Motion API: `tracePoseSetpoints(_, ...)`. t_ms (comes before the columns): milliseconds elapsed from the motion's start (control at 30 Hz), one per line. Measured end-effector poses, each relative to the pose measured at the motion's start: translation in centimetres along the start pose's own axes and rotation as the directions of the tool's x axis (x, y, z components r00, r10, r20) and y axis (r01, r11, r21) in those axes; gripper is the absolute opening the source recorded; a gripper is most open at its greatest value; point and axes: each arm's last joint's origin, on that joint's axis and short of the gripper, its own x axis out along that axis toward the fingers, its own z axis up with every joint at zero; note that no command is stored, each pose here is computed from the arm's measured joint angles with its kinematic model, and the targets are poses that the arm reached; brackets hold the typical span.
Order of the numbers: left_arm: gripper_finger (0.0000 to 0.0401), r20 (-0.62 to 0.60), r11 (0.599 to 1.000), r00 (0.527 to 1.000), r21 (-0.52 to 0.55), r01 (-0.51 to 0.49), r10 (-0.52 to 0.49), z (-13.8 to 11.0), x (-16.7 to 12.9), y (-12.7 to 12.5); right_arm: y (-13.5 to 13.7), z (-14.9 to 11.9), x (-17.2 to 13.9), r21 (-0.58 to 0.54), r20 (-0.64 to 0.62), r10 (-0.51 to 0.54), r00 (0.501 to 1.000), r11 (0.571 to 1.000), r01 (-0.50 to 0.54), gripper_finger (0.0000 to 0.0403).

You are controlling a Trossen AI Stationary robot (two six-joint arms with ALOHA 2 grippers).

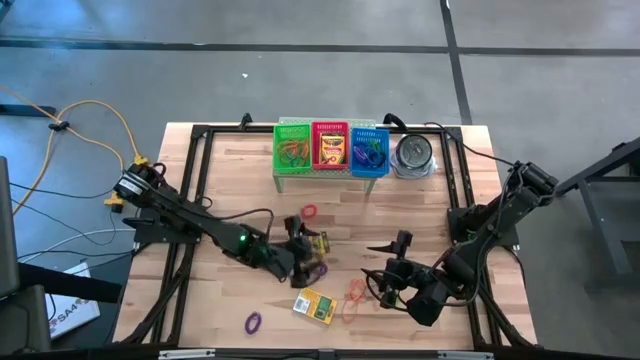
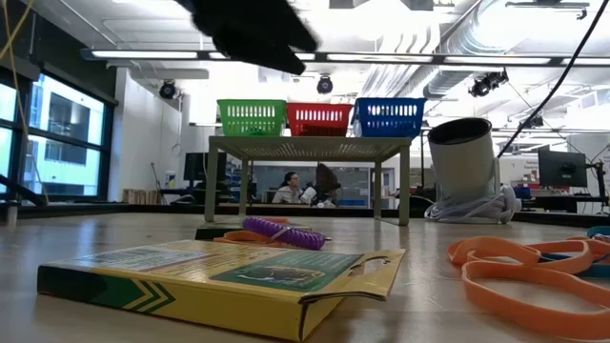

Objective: Pick & Place Office Desk Supplies
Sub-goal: Put the top yellow crayon box into the red bin on the shelf

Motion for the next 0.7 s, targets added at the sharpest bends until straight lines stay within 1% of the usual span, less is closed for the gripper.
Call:
tracePoseSetpoints(33,0.0356,-0.020,0.999,1.000,0.040,0.001,0.000,-0.2,-0.1,-0.1,0.0,0.0,0.0,0.000,0.000,0.000,1.000,1.000,0.000,0.0243)
tracePoseSetpoints(67,0.0356,-0.046,0.998,0.999,0.059,0.002,0.000,-0.6,-0.2,-0.2,0.0,0.0,0.0,-0.001,-0.001,0.000,1.000,1.000,0.000,0.0243)
tracePoseSetpoints(200,0.0356,-0.155,1.000,0.988,0.024,-0.020,0.024,-1.9,-0.5,-0.1,0.0,-0.1,0.0,-0.006,-0.005,0.000,1.000,1.000,0.000,0.0243)
tracePoseSetpoints(333,0.0356,-0.235,0.998,0.970,0.033,-0.048,0.055,-3.3,-0.6,0.3,0.0,-0.1,0.0,-0.006,-0.006,0.002,1.000,1.000,-0.002,0.0243)
tracePoseSetpoints(433,0.0356,-0.250,0.997,0.966,0.036,-0.061,0.068,-4.6,-0.4,0.4,0.0,-0.1,0.0,-0.006,-0.006,0.002,1.000,1.000,-0.002,0.0243)
tracePoseSetpoints(533,0.0356,-0.247,0.997,0.966,0.036,-0.073,0.080,-6.6,-0.1,0.6,0.0,-0.1,0.0,-0.006,-0.007,0.004,1.000,1.000,-0.004,0.0243)
tracePoseSetpoints(700,0.0356,-0.189,0.998,0.981,-0.011,-0.055,0.052,-9.7,0.3,0.9,0.0,-0.1,0.0,-0.005,-0.007,0.004,1.000,1.000,-0.004,0.0243)
